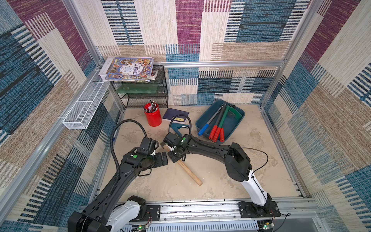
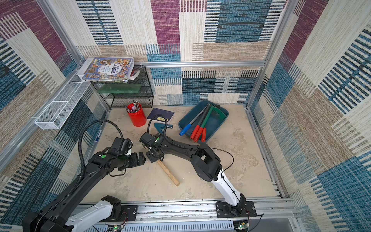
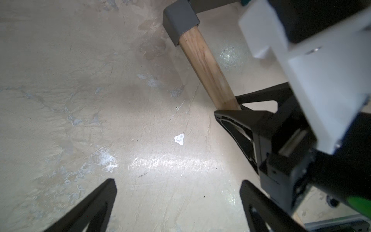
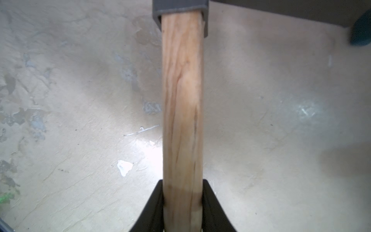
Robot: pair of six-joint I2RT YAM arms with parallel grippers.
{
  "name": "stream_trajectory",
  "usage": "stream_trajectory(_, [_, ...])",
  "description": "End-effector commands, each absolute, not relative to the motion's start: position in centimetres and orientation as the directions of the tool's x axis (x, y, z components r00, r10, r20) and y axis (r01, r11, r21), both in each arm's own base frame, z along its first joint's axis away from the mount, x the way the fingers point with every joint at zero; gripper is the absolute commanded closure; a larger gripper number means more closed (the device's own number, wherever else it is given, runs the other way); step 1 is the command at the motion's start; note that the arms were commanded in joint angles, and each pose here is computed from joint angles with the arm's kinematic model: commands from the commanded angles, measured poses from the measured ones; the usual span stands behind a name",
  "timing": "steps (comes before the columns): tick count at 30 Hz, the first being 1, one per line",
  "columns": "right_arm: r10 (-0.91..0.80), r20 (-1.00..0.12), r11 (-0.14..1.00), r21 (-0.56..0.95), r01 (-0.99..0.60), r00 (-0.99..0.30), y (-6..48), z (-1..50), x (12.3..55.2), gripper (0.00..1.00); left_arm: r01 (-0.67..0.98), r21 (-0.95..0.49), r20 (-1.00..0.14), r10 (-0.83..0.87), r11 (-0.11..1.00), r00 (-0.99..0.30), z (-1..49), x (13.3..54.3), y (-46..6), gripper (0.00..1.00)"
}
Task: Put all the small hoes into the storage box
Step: Pick up the hoe from the center of the board, then place the hoe in the storage box.
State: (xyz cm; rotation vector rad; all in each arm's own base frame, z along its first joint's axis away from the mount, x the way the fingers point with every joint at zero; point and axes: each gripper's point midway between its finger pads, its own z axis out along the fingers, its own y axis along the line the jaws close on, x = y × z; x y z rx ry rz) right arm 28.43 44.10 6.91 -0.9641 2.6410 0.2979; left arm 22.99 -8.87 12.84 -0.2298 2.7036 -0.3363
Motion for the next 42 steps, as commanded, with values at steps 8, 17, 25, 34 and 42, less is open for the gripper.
stream_trajectory(8, [-0.542, -0.443, 0.747, 0.137, -0.651, -0.714, 44.1, 11.4, 29.6, 1.0, -0.1, -0.285, -0.383, -0.209, 0.953, -0.9, 13.0, 23.6, -9.3, 0.0])
stream_trajectory(17, [-0.502, -0.476, 0.748, 0.179, -0.639, -0.722, 43.3, 14.3, 30.4, 1.0, -0.099, -0.287, -0.379, -0.208, 0.953, -0.902, 12.8, 23.5, -9.4, 0.0])
stream_trajectory(25, [-0.447, -0.514, 0.762, 0.21, -0.613, -0.732, 42.3, 17.1, 31.4, 1.0, -0.098, -0.291, -0.376, -0.208, 0.952, -0.903, 12.7, 23.7, -9.5, 0.0])
stream_trajectory(34, [-0.317, -0.539, 0.824, 0.251, -0.508, -0.781, 39.1, 19.6, 34.6, 1.0, -0.094, -0.307, -0.374, -0.211, 0.947, -0.903, 12.8, 23.8, -9.8, 0.0])
stream_trajectory(42, [-0.185, -0.559, 0.874, 0.283, -0.396, -0.808, 35.2, 21.5, 37.8, 1.0, -0.038, -0.356, -0.389, -0.185, 0.934, -0.902, 13.3, 24.3, -11.0, 0.0])
